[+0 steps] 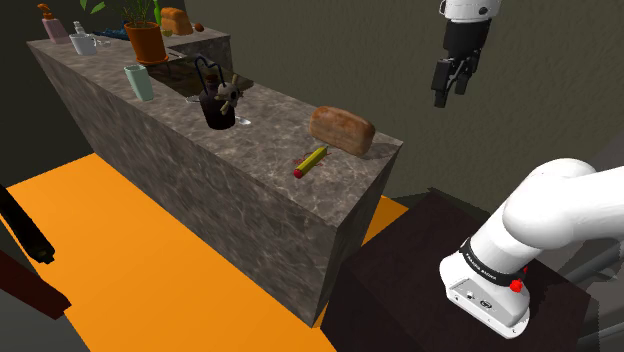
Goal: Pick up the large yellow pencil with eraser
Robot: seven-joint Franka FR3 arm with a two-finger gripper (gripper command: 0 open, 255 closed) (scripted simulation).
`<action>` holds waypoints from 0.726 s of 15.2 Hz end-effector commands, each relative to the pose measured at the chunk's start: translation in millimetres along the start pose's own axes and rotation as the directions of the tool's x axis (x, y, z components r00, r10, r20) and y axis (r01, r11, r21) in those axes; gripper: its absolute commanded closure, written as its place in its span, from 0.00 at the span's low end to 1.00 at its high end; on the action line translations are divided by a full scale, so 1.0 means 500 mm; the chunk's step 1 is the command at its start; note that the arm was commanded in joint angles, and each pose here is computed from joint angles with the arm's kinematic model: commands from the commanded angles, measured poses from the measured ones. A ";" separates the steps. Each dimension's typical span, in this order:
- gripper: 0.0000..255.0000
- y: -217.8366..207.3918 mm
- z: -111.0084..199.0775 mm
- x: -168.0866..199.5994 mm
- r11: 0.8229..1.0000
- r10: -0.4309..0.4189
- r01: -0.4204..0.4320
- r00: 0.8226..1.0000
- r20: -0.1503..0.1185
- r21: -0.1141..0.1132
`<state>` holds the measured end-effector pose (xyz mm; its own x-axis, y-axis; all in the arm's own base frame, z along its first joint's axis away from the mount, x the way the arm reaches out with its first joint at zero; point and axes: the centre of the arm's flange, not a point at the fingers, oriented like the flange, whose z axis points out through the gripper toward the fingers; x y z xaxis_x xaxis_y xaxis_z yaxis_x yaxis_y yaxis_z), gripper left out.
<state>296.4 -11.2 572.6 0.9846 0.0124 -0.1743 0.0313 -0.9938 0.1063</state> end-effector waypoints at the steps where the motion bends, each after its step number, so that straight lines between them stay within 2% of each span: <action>1: 0.00 0.000 0.000 0.000 1.000 0.000 0.000 1.000 0.000 0.000; 6: 0.00 -0.074 0.077 0.063 0.986 0.168 -0.167 0.986 -0.021 0.024; 11: 0.00 -0.138 0.151 0.139 0.943 0.331 -0.329 0.943 -0.039 0.051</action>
<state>344.8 41.5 490.4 0.9556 -0.2766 -0.1012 -0.2656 -0.9578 0.1100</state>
